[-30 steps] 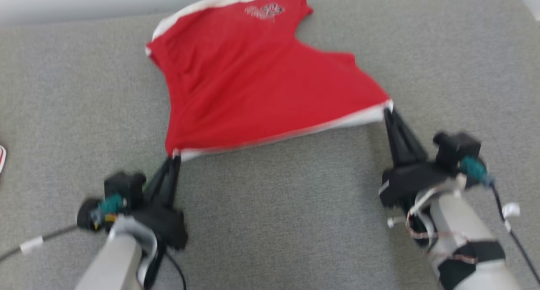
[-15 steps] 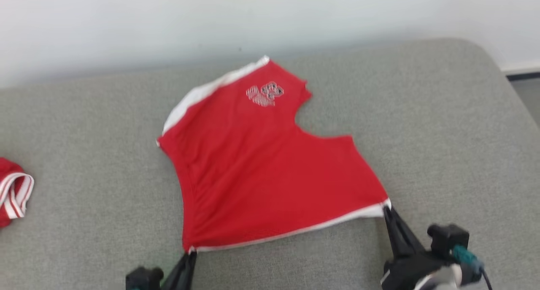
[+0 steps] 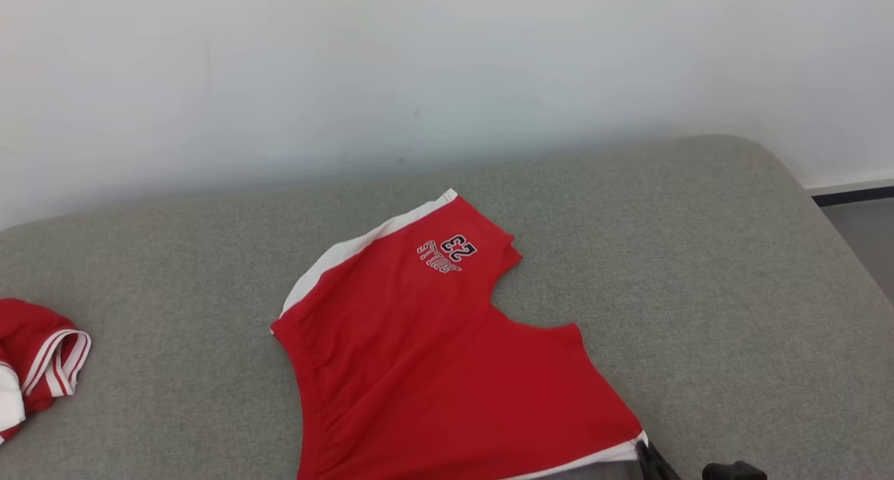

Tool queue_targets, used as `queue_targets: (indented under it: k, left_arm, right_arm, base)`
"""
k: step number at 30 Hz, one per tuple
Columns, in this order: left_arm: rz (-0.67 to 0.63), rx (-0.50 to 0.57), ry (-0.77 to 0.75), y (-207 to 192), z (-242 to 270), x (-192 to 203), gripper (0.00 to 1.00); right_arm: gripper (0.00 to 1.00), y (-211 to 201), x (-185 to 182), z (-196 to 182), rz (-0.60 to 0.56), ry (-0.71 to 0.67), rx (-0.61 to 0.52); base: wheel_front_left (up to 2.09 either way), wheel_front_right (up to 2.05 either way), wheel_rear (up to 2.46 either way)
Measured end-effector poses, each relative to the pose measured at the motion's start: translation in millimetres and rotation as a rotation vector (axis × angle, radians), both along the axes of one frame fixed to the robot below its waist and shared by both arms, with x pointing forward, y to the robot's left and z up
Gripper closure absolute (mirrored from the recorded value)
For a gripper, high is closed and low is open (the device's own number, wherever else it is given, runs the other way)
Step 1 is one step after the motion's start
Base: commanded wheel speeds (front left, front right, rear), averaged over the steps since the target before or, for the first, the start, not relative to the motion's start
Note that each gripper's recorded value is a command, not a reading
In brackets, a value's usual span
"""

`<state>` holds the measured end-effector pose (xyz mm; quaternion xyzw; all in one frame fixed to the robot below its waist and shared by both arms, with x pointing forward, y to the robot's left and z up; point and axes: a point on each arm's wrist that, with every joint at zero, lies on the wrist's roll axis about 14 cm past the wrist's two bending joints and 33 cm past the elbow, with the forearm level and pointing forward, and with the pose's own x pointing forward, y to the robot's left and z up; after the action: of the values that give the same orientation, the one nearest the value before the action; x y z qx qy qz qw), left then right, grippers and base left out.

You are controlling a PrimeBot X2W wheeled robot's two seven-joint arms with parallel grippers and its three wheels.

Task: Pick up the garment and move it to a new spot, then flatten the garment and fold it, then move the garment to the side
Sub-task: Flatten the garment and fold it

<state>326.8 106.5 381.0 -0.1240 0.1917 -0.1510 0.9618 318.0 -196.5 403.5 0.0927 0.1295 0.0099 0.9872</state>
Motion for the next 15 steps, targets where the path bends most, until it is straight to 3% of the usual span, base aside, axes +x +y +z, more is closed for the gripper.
queue_targets:
  k: [10, 15]
  left_arm:
    - [0.034, -0.016, 0.008, 5.7, -2.3, -20.4, 1.00]
    - [0.016, -0.032, -0.008, -1.3, 2.7, -20.6, 1.00]
  right_arm:
    - [1.00, 5.6, -22.5, -13.3, 0.013, 0.039, -0.001]
    - [1.00, 1.9, -13.6, -2.7, 0.009, 0.002, -0.012]
  base:
    - [0.00, 0.00, 0.00]
    - [0.00, 0.00, 0.00]
